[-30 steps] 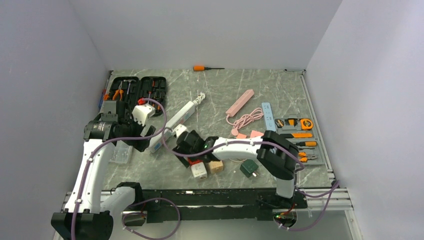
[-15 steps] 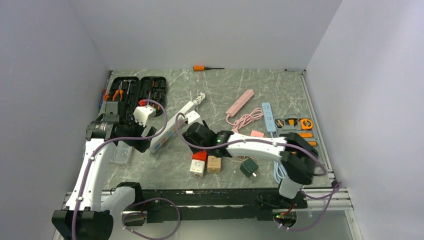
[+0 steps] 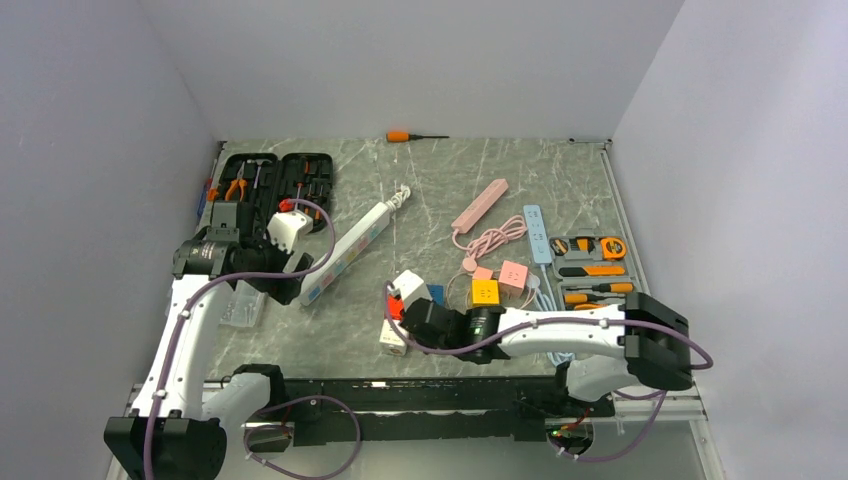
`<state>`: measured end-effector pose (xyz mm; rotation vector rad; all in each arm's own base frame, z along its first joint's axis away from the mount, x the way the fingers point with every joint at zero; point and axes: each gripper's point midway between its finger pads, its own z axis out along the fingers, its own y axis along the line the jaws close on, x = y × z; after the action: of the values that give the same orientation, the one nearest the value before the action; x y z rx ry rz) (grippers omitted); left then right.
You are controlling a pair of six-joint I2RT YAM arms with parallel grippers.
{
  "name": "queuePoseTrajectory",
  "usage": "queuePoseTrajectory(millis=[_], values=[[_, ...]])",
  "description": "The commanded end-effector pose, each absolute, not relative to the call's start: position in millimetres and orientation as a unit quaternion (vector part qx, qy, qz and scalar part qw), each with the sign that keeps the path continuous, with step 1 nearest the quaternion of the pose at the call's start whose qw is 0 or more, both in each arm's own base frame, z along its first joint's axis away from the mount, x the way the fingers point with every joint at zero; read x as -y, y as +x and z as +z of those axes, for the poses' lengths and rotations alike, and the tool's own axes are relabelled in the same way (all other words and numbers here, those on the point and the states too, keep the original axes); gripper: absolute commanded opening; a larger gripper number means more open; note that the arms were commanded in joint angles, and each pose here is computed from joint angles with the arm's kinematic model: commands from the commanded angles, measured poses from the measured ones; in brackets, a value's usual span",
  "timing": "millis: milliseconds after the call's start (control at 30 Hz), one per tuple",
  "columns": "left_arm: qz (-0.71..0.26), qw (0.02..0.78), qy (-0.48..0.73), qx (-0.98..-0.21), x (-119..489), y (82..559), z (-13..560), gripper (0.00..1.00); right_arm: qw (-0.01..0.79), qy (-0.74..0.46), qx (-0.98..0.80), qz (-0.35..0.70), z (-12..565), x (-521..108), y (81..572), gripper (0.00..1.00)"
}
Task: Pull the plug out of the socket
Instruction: Pick up the plug from the center of the board.
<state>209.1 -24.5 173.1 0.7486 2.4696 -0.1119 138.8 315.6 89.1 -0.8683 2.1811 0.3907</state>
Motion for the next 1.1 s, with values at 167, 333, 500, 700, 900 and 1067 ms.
queuePoseTrajectory(millis=[167,333,500,700,900,1067], values=[[-0.037,0.309,0.27,-0.911,25.1,214.4,195.8,0.99,0.352,-0.361,-0.848,0.166,59.6,-349.8,122.3,0.0],[-0.038,0.317,0.271,-0.908,26.2,211.2,202.9,0.99,0.345,-0.378,-0.843,0.17,47.3,-365.6,121.0,0.0],[-0.038,0.32,0.267,-0.908,26.1,210.1,204.6,0.99,0.348,-0.405,-0.826,0.181,49.0,-392.9,123.1,0.0],[-0.033,0.282,0.267,-0.921,20.9,207.9,186.8,0.99,0.349,-0.437,-0.806,0.195,49.6,-429.7,125.6,0.02],[-0.01,0.326,0.268,-0.907,16.5,217.1,206.7,0.99,0.348,-0.462,-0.788,0.21,46.6,-460.3,128.0,0.33],[-0.015,0.341,0.272,-0.9,18.7,217.7,212.3,0.99,0.347,-0.479,-0.773,0.231,62.2,-475.0,130.0,0.48]])
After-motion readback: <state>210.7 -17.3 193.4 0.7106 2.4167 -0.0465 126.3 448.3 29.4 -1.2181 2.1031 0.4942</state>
